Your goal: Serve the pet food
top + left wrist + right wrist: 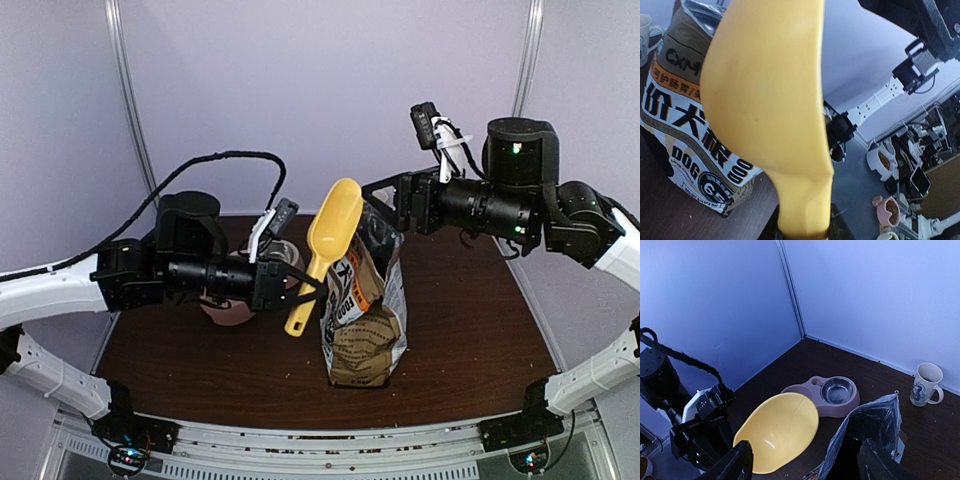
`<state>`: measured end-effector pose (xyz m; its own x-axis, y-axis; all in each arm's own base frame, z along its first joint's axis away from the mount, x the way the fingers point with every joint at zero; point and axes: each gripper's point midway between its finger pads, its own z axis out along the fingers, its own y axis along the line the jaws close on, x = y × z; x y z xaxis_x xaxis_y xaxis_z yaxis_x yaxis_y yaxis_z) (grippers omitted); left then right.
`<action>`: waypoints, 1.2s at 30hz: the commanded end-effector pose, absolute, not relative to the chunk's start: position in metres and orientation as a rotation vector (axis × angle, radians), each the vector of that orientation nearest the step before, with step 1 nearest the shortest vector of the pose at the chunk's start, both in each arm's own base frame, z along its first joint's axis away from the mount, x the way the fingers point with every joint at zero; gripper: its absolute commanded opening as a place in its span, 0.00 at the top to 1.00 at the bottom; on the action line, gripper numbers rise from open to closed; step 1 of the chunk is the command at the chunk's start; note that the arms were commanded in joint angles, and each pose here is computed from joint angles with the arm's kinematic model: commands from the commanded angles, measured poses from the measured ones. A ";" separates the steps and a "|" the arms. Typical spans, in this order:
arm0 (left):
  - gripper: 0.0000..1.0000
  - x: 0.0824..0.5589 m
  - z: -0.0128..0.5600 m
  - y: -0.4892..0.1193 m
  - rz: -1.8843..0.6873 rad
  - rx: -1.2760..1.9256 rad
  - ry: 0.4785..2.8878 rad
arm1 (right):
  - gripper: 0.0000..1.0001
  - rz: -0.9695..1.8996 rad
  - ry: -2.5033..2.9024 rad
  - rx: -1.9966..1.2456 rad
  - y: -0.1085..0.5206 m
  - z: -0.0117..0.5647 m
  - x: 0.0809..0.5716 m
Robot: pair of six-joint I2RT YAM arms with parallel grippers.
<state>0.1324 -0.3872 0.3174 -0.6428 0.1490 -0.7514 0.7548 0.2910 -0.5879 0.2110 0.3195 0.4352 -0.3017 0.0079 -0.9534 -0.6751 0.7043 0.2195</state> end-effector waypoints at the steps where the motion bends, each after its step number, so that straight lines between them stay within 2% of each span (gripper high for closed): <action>1: 0.95 0.092 0.314 -0.377 -1.377 1.165 1.970 | 0.27 0.735 1.864 -0.810 0.312 0.410 0.178; 6: 0.95 0.063 0.313 -0.370 -1.483 1.347 1.923 | 0.31 0.846 1.915 -0.935 0.312 0.395 0.155; 14: 0.96 0.052 0.301 -0.363 -1.494 1.422 1.970 | 0.52 0.916 1.971 -1.010 0.317 0.377 0.142; 17: 0.96 0.053 0.301 -0.362 -1.482 1.422 1.974 | 0.56 0.916 1.991 -1.045 0.318 0.371 0.139; 23: 0.99 0.055 0.297 -0.361 -1.453 1.424 1.994 | 0.62 0.956 1.997 -1.085 0.323 0.366 0.132; 36: 0.99 0.054 0.295 -0.364 -1.462 1.445 1.995 | 0.74 0.943 2.008 -1.072 0.330 0.359 0.139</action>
<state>0.0559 -0.3584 0.2774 -0.4980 0.5730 -0.6509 0.8147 0.0521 -0.5775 0.1366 0.3274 0.3573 -0.4467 -0.4043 -0.7982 -0.8690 0.4082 0.2796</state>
